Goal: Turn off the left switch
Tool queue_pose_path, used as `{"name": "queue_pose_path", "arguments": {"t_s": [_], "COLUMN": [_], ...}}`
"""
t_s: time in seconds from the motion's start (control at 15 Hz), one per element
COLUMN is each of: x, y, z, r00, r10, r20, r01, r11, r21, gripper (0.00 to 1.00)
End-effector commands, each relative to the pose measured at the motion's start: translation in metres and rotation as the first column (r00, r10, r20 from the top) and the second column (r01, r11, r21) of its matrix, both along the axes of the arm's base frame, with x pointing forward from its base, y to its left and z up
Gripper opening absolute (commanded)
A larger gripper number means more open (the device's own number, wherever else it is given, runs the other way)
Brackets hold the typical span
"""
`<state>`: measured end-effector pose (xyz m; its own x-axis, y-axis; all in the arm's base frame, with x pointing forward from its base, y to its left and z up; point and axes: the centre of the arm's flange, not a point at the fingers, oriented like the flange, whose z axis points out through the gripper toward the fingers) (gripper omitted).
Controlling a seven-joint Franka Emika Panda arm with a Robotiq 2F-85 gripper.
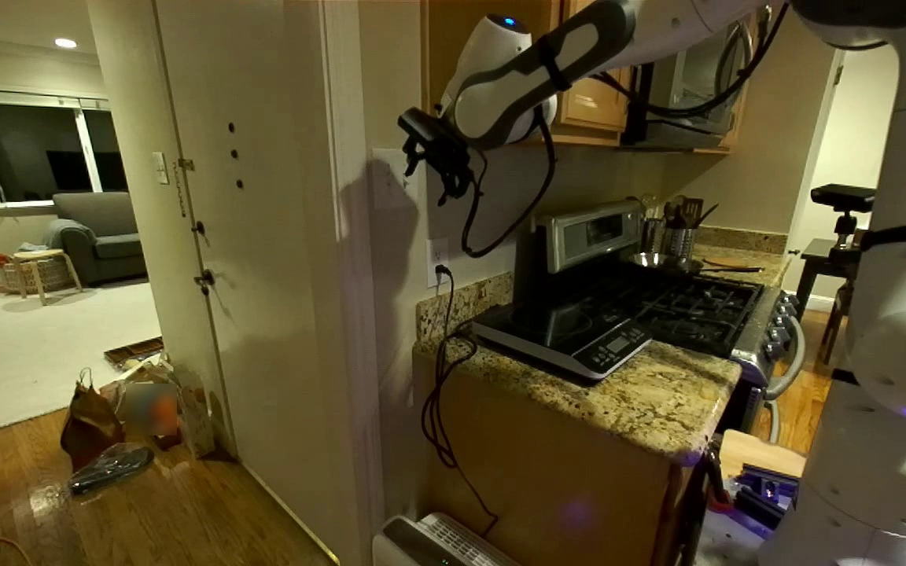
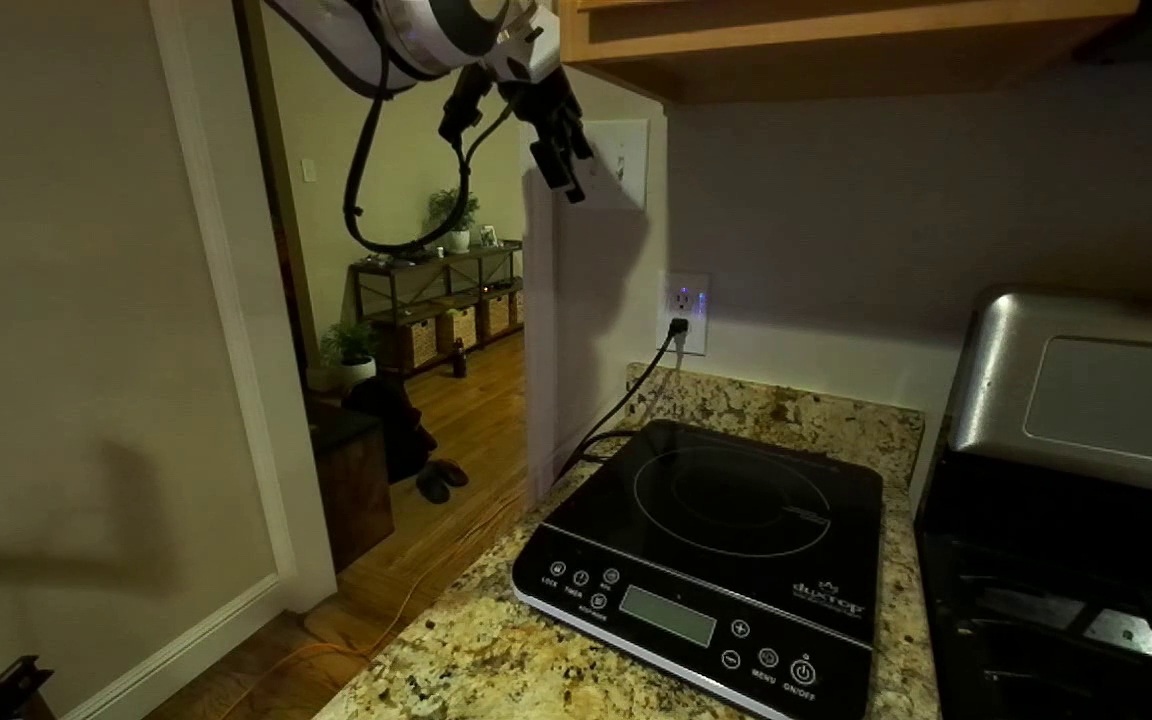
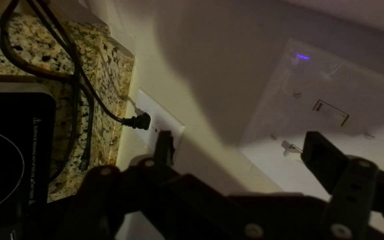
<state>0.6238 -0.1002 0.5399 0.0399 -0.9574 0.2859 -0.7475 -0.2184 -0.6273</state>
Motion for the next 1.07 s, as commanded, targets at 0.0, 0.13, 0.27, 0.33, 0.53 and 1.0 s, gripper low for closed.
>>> {"name": "queue_pose_path", "arguments": {"t_s": [0.0, 0.13, 0.27, 0.33, 0.53, 1.0], "x": [0.024, 0.026, 0.024, 0.021, 0.022, 0.046], "y": [-0.005, -0.003, 0.001, 0.003, 0.010, 0.004], "z": [-0.009, -0.006, 0.001, 0.004, 0.009, 0.007], "r00": [0.999, 0.998, 0.998, 0.998, 0.997, 0.995], "r10": [-0.012, -0.002, 0.009, 0.016, 0.026, 0.001], "r20": [0.045, 0.066, 0.061, 0.057, 0.074, 0.101], "r01": [0.012, 0.002, -0.010, -0.017, -0.027, -0.001], "r11": [1.000, 1.000, 1.000, 1.000, 1.000, 1.000], "r21": [-0.004, -0.002, 0.006, 0.012, 0.011, -0.004], "gripper": [1.00, 1.00, 1.00, 1.00, 1.00, 0.82]}}
